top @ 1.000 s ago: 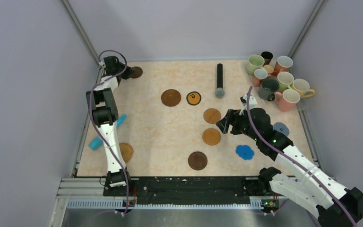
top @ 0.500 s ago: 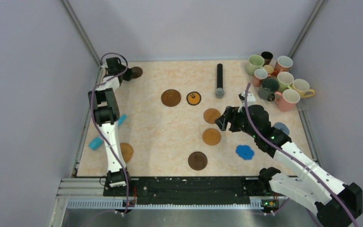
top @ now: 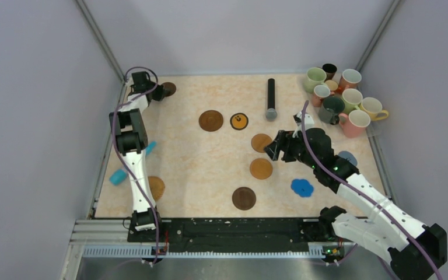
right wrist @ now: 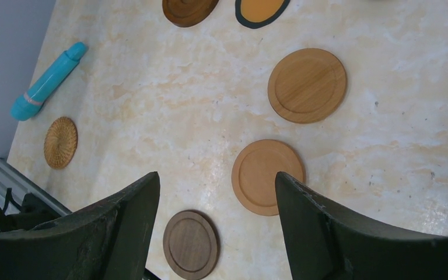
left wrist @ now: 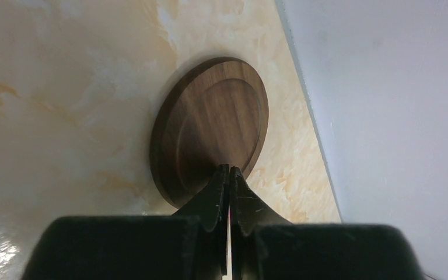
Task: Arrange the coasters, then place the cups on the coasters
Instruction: Move the coaster to the center of the board.
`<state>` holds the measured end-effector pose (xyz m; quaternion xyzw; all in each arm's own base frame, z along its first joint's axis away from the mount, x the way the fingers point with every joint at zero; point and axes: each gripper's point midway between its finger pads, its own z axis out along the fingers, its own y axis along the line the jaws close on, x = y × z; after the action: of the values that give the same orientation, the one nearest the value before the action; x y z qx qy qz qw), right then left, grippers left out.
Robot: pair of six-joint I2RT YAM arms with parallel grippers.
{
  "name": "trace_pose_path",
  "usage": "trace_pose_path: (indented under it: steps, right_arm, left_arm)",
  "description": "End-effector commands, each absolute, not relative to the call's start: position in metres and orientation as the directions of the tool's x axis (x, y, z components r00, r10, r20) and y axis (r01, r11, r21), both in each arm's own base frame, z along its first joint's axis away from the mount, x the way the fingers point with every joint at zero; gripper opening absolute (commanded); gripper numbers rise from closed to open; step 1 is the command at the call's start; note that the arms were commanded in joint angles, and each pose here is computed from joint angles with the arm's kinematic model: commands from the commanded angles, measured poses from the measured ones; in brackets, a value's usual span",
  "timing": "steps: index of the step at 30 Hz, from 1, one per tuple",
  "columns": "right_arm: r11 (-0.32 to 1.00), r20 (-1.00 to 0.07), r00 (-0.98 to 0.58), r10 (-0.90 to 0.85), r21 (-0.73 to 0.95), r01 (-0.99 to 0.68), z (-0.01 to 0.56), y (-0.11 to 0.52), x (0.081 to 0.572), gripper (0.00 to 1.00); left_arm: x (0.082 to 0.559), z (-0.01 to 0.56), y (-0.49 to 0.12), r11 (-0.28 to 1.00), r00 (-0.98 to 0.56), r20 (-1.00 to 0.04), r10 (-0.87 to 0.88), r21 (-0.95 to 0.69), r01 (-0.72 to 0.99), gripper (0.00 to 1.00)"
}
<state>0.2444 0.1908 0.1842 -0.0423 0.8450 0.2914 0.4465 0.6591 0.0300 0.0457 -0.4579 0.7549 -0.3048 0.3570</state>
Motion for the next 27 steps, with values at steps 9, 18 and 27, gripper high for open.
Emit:
trace_pose_path:
  steps: [9, 18, 27]
  right_arm:
    - [0.785, -0.807, -0.539, 0.242, 0.489, -0.38, 0.223, 0.2, 0.249, 0.71]
    - [0.788, -0.814, -0.527, 0.247, 0.485, -0.379, 0.226, 0.195, 0.245, 0.71]
    - [0.779, -0.817, -0.517, 0.255, 0.491, -0.391, 0.234, 0.192, 0.238, 0.71]
  left_arm:
    - [0.651, 0.027, -0.019, 0.457, -0.437, -0.251, -0.864, -0.754, -0.472, 0.0]
    - [0.649, 0.021, -0.064, 0.501, -0.509, -0.259, -0.821, -0.754, -0.425, 0.0]
    - [0.648, 0.013, -0.119, 0.503, -0.566, -0.23, -0.792, -0.772, -0.389, 0.01]
